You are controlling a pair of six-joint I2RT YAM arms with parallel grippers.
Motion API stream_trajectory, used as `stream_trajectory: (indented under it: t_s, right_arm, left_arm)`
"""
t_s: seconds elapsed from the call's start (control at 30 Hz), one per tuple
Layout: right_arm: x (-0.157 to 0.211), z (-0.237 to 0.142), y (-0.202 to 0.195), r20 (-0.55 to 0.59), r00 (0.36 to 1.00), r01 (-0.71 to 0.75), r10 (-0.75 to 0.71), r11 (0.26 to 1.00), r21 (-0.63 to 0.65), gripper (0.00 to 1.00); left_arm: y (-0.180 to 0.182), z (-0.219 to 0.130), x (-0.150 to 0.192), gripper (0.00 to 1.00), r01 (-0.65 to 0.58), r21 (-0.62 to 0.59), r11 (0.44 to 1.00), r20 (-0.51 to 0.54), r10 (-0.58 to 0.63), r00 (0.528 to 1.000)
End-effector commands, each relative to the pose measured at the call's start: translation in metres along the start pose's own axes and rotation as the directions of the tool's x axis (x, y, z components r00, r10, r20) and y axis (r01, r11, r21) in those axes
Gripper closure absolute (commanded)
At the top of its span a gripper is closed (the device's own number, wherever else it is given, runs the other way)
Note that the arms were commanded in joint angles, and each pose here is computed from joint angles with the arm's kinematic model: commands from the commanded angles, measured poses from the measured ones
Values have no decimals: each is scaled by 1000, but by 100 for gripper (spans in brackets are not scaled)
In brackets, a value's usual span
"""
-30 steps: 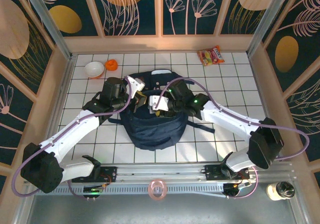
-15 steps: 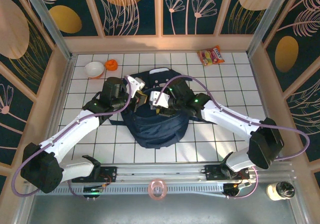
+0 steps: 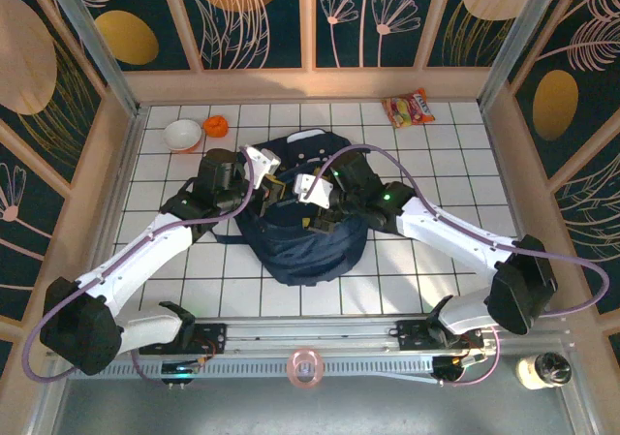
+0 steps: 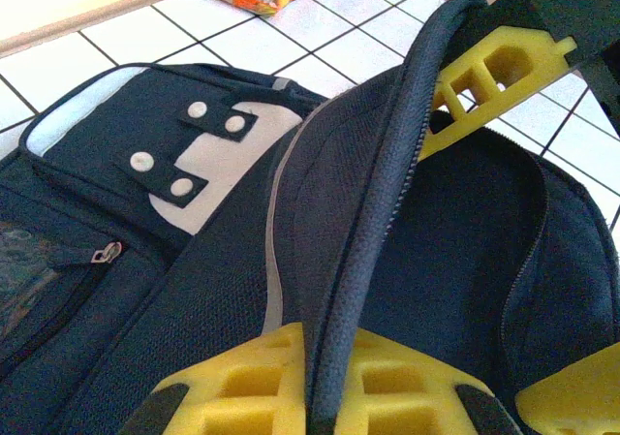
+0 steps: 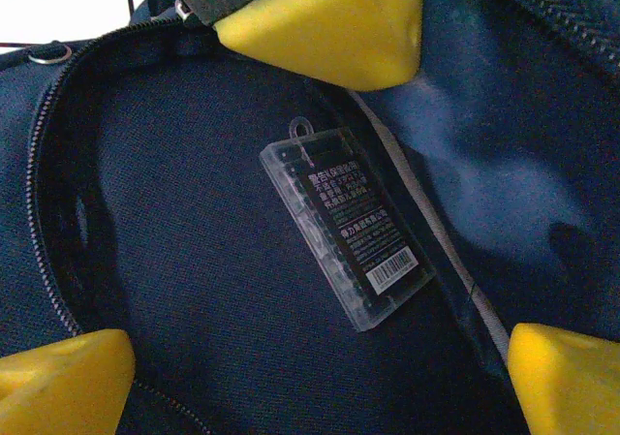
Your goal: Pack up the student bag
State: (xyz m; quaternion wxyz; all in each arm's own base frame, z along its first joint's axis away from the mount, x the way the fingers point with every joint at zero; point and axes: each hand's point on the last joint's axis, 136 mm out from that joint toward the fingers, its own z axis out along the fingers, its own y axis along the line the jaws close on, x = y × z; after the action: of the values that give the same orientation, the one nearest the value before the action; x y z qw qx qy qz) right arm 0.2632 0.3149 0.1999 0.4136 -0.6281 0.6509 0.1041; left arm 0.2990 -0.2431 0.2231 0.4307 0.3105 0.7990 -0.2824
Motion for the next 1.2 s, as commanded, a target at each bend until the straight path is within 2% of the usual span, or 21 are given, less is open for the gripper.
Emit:
stream_trajectory:
  t_s: [0.0, 0.17, 0.23, 0.33, 0.57, 0.6, 0.63, 0.7, 0.77, 0.8, 0.83, 0.93, 1.17]
  right_arm:
    - [-17, -28, -22, 84, 996, -43, 35, 995, 88, 1]
    - [-50, -75, -33, 257, 966, -47, 6, 987, 155, 4]
    - [-54, -83, -38, 294, 956, -33, -23, 982, 185, 4]
    - [-47, -73, -45, 278, 958, 12, -66, 982, 191, 5]
    - [-34, -26, -53, 235, 971, 40, -50, 998, 46, 14]
    - [-35, -23, -53, 244, 968, 44, -49, 999, 29, 19]
    - [-36, -20, -55, 255, 966, 43, -45, 999, 14, 29]
    - [-36, -20, -59, 277, 961, 27, -20, 999, -23, 57]
    - [-31, -28, -62, 306, 952, 29, -4, 997, -76, 78]
    - [-30, -32, -60, 324, 946, 36, -1, 994, -104, 92]
    - [-23, -37, -64, 327, 945, 35, 3, 993, -110, 100]
    - [-16, -44, -66, 334, 943, 45, -4, 993, -113, 100]
    - [-15, -50, -67, 360, 933, 49, 2, 990, -134, 100]
  left_arm:
    - [-12, -14, -43, 100, -80, 32, 996, 142, 75, 987]
    - [-13, -12, -31, 100, -145, 33, 989, 121, 140, 983]
    - [-16, -10, -27, 100, -167, 54, 984, 112, 160, 981]
    - [-22, -10, -24, 100, -202, 92, 975, 110, 192, 975]
    - [-34, -13, -19, 100, -270, 149, 951, 133, 251, 959]
    - [-35, -12, -17, 99, -277, 155, 948, 134, 257, 957]
    - [-36, -12, -16, 98, -282, 158, 946, 135, 262, 956]
    - [-32, -11, -12, 90, -266, 143, 953, 121, 250, 961]
    - [-20, -10, -7, 68, -217, 91, 972, 89, 209, 974]
    - [-14, -12, -2, 55, -187, 75, 979, 75, 182, 980]
    - [-8, -16, 3, 45, -159, 64, 985, 65, 155, 986]
    - [9, -30, 19, 36, -77, 46, 996, 62, 75, 995]
    - [14, -27, 67, 34, -75, 75, 994, -26, 77, 997]
